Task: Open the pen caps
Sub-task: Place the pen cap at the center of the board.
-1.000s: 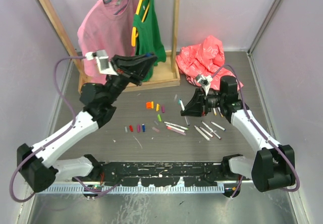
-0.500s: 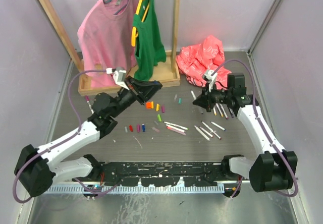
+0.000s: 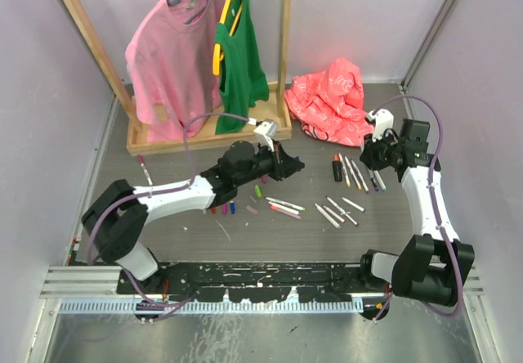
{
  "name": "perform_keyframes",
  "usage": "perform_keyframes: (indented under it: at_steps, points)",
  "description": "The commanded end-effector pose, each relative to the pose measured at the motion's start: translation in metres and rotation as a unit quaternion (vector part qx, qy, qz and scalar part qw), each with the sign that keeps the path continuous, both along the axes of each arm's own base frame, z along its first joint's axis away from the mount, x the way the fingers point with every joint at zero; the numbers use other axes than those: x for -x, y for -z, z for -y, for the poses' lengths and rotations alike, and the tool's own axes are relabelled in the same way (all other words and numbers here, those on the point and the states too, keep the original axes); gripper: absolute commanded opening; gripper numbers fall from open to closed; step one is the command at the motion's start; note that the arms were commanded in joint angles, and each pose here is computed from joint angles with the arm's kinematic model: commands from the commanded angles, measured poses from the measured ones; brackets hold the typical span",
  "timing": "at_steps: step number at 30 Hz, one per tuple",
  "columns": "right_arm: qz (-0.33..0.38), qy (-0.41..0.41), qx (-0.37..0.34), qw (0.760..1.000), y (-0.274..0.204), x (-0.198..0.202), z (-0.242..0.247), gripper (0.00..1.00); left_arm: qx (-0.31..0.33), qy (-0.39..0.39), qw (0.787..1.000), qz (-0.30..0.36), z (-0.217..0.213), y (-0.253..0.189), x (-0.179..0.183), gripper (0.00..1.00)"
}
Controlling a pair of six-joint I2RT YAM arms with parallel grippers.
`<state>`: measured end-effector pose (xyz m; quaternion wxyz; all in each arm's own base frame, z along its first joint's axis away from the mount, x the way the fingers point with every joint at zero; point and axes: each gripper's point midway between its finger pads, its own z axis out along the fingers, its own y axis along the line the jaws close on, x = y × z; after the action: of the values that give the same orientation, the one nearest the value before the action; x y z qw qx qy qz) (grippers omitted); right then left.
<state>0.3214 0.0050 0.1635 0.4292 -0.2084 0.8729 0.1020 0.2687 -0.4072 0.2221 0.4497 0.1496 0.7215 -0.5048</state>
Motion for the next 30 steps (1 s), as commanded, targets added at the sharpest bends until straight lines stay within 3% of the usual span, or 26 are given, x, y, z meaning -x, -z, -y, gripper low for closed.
perform_keyframes:
  at_steps: [1,6,16,30]
  points:
    - [-0.02,0.071,0.074,0.995,0.013,-0.01,0.049,0.01,-0.056,-0.052,0.997,-0.003,0.011,0.012,-0.036,0.0]
    - [-0.058,0.12,0.119,0.984,0.033,-0.007,0.09,0.01,-0.169,-0.099,0.98,-0.025,0.027,0.052,-0.06,0.0]
    - [-0.138,0.132,0.132,0.973,0.081,-0.015,0.132,0.02,-0.28,-0.118,0.953,0.002,0.052,0.092,-0.076,0.0]
    - [-0.194,0.115,0.11,0.968,0.116,-0.032,0.135,0.12,-0.309,-0.097,0.946,0.007,0.063,0.116,-0.075,0.0]
